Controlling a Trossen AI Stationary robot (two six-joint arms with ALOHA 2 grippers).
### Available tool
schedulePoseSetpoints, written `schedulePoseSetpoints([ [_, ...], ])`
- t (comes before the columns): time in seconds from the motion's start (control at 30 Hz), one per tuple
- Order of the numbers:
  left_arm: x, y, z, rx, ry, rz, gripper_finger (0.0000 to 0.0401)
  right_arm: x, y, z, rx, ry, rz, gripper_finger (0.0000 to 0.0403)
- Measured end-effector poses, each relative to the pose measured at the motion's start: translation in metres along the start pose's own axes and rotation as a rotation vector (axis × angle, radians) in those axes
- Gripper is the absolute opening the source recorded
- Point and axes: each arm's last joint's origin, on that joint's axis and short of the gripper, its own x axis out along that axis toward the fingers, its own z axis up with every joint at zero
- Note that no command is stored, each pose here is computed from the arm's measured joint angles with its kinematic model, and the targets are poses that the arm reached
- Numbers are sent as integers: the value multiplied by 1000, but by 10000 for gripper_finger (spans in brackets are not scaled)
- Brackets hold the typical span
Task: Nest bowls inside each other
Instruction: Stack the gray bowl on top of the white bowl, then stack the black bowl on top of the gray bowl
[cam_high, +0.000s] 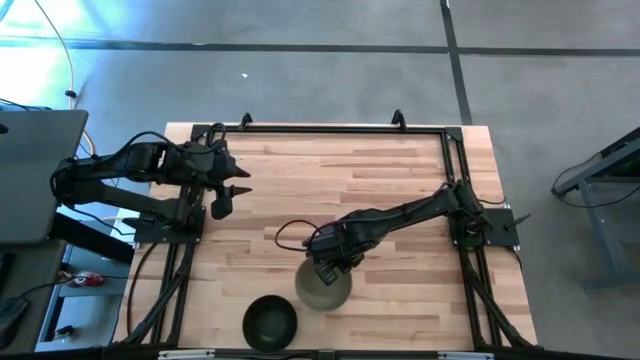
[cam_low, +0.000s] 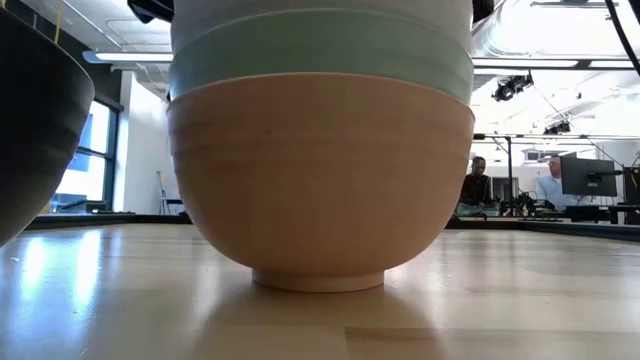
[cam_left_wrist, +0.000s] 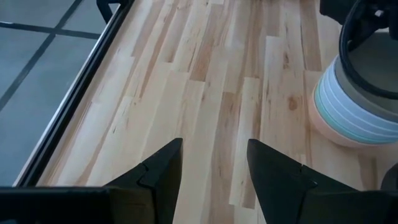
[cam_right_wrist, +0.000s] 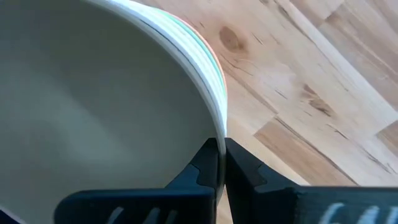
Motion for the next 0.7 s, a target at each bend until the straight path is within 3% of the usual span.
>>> schedulePoseSetpoints([
  [0.13,0,0,0,0,0,-1,168,-3,-1,0,4,-16,-12,11],
  [0.47,0,0,0,-6,0,-1,168,-27,-3,0,-12,-91,-38,113],
  [0.7,0,-1,-1,-17,13,-30,168,-37,-5,-3,-14,-106,-13,137],
])
